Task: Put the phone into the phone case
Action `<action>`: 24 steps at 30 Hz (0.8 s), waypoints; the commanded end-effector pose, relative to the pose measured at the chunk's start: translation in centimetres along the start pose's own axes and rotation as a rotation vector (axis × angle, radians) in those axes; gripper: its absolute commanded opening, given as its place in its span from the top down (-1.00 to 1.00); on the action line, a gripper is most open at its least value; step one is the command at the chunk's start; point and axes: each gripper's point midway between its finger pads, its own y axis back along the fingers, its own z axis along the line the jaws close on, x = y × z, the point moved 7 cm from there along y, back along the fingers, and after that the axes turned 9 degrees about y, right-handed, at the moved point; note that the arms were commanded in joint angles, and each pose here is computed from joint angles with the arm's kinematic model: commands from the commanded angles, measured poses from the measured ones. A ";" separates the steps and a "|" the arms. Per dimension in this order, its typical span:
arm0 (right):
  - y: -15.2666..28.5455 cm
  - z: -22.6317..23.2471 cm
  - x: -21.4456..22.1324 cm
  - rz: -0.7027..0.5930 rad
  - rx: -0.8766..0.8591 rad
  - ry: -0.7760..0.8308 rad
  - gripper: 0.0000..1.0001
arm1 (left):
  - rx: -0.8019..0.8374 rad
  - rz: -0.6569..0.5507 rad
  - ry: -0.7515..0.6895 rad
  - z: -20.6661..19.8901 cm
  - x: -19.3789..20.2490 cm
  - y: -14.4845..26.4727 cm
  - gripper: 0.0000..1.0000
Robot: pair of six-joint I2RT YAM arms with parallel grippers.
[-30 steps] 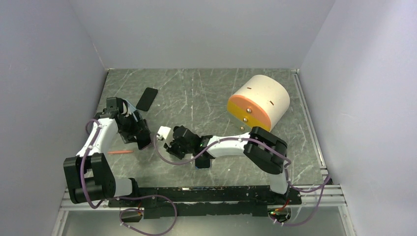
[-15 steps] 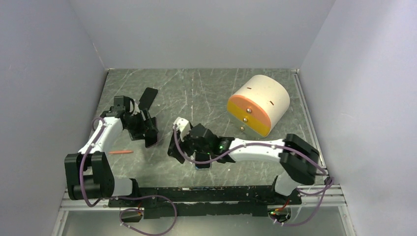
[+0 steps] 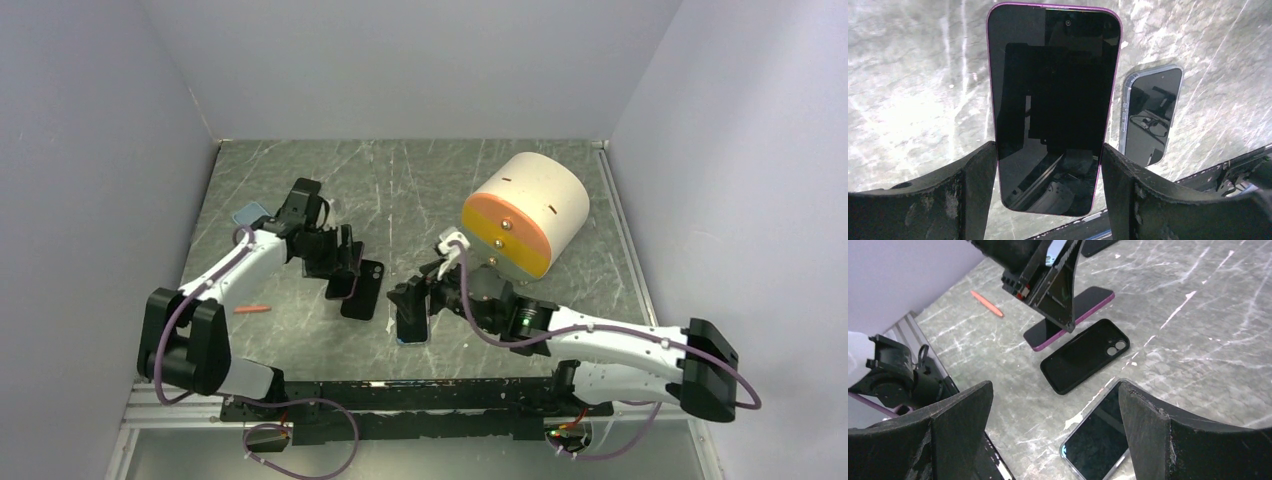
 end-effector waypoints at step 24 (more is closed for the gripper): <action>2.5 -1.5 -0.8 -0.066 0.123 -0.131 -0.98 | -0.092 0.006 -0.087 -3.4 1.8 -4.6 0.18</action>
